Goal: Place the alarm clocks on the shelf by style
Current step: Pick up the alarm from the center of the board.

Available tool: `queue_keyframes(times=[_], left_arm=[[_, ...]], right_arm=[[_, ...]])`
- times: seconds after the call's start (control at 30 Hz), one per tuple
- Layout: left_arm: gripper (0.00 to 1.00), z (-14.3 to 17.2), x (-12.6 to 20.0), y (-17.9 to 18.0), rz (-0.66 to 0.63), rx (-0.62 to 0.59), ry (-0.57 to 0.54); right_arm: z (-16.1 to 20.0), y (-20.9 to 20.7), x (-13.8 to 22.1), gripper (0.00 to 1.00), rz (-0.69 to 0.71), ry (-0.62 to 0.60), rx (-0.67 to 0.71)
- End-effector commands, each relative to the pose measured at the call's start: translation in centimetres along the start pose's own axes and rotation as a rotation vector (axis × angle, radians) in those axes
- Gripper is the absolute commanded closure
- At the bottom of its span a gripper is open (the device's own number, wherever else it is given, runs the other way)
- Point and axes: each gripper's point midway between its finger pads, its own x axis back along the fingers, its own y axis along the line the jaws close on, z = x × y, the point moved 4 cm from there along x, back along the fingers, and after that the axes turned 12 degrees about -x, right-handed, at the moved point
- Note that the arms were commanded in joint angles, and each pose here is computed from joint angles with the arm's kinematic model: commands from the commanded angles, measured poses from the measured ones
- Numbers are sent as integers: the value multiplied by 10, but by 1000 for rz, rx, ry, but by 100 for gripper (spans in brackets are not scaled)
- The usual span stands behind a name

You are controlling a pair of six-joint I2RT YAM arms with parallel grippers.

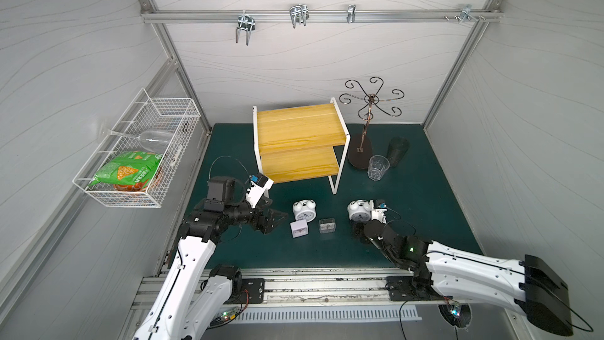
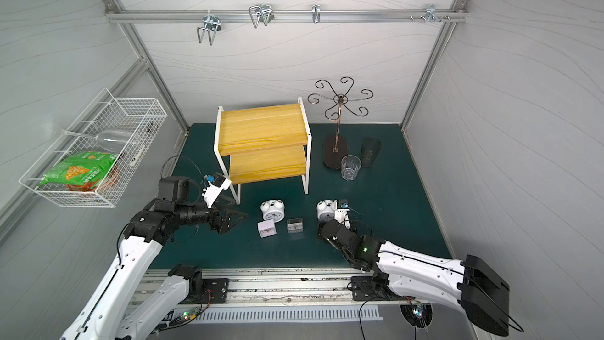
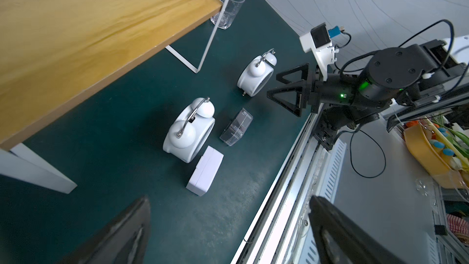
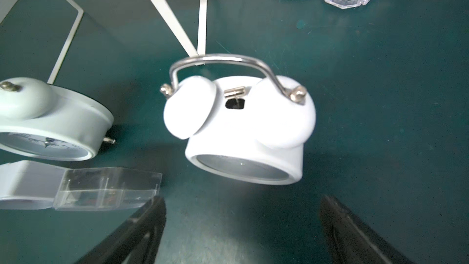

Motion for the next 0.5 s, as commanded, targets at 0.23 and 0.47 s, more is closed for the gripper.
queue_keyframes(times=[0.23, 0.47], left_arm=[[1, -9, 1, 0, -3, -42, -39], [1, -9, -1, 2, -6, -34, -39]], right_arm=[[-8, 6, -5, 1, -61, -113, -33], [-11, 5, -14, 1, -4, -163, -37]])
